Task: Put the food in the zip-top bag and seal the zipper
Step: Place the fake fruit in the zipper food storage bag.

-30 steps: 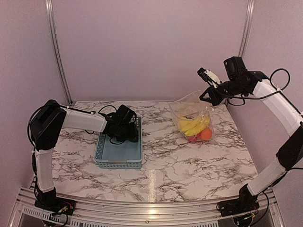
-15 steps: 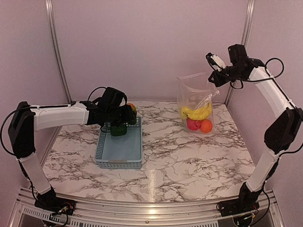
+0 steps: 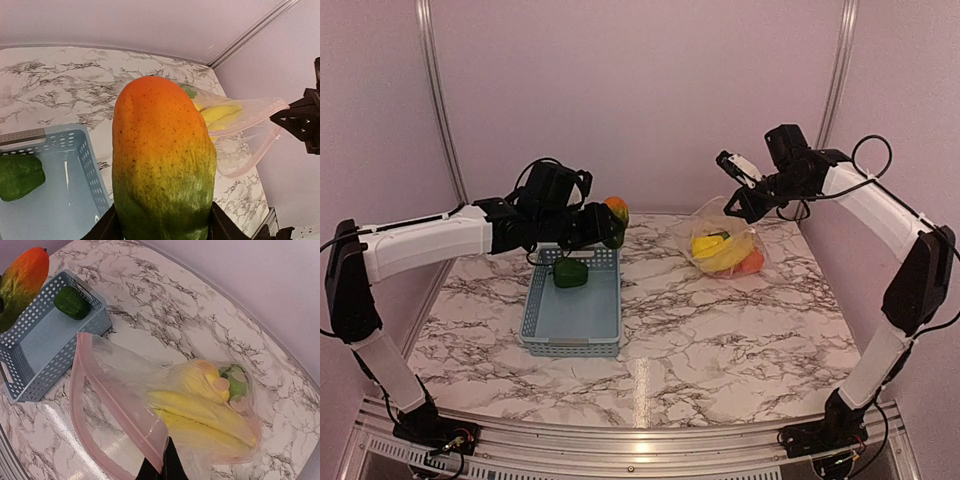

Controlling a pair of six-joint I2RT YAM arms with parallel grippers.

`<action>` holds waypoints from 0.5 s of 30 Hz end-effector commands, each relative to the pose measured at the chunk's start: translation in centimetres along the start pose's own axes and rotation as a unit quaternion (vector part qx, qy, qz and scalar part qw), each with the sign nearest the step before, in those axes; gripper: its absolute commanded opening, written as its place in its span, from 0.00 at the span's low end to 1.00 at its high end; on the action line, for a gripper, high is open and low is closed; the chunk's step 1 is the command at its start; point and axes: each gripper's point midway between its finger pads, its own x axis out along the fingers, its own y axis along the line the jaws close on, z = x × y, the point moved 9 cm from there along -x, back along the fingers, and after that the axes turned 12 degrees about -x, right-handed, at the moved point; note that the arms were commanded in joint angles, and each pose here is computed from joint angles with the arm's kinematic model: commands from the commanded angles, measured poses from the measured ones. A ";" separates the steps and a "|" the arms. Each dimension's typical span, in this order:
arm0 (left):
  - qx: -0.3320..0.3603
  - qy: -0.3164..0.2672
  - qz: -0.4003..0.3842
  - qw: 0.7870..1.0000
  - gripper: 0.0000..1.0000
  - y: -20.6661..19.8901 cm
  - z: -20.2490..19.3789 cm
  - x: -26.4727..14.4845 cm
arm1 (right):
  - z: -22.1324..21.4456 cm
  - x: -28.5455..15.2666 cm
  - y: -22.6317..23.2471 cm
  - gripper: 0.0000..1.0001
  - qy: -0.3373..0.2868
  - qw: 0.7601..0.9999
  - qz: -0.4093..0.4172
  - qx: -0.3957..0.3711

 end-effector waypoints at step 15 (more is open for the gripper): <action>0.073 0.178 -0.208 0.959 0.36 -12.3 -6.1 1.1 | 0.8 -1.1 3.2 0.00 -0.049 0.995 0.087 0.001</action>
